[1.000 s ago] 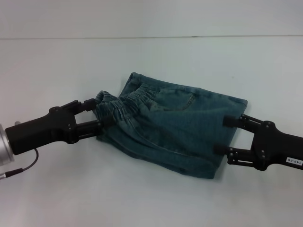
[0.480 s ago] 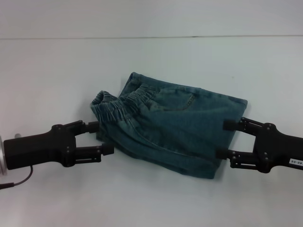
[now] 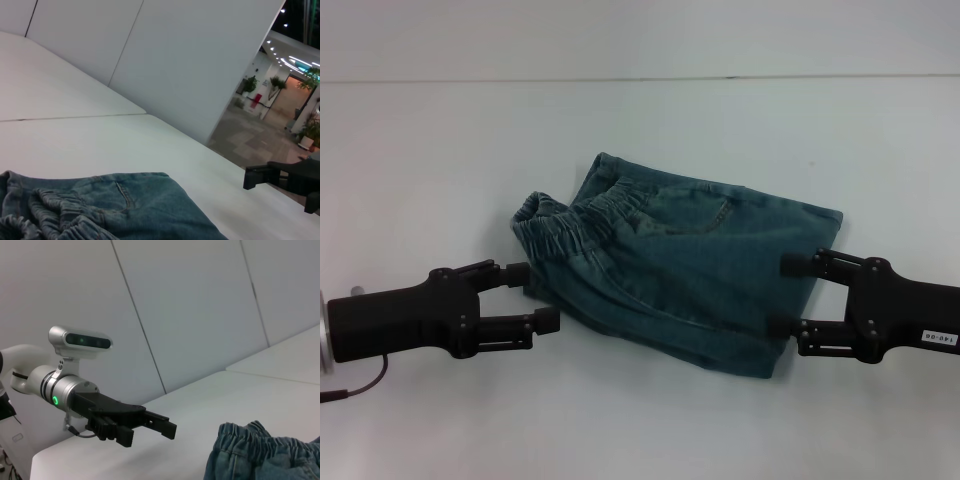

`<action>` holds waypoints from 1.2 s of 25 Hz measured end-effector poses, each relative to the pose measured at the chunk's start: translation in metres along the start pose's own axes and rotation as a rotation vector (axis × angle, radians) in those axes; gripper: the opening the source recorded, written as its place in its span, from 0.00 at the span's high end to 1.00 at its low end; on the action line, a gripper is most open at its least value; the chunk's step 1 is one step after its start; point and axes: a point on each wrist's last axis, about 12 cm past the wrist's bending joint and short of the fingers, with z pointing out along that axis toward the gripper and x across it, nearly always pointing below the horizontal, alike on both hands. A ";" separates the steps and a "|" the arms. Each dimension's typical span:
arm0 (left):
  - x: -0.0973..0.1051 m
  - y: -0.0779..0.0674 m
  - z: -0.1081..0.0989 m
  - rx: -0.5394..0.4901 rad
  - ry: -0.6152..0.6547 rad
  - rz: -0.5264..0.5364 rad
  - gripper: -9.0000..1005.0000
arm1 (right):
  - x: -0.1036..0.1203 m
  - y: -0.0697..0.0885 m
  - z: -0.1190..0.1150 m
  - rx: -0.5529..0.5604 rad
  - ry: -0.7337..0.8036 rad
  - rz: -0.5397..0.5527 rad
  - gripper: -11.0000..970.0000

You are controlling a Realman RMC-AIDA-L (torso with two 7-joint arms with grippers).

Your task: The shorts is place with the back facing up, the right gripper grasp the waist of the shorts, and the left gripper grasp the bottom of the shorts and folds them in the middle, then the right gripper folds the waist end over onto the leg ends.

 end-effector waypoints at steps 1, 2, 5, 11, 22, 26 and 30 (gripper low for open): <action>0.000 0.000 0.000 0.000 0.000 0.000 0.07 | 0.000 0.000 0.000 -0.001 0.001 -0.001 0.04; 0.000 0.000 0.000 0.000 0.000 0.000 0.07 | -0.001 0.000 0.000 -0.002 0.001 -0.002 0.04; 0.000 0.000 0.000 0.001 0.000 -0.001 0.07 | -0.001 -0.001 0.001 -0.001 0.004 -0.003 0.04; 0.000 0.000 0.001 0.001 0.000 -0.002 0.07 | -0.001 0.000 0.001 -0.004 0.005 0.004 0.04; 0.000 -0.001 0.002 0.005 0.000 -0.002 0.07 | 0.001 0.001 0.000 -0.007 0.003 0.019 0.04; 0.000 0.000 0.002 0.002 -0.008 -0.002 0.07 | 0.001 0.002 0.000 -0.005 -0.001 0.022 0.04; 0.000 -0.001 0.002 0.005 -0.010 -0.003 0.07 | 0.002 0.002 0.000 -0.007 -0.003 0.023 0.04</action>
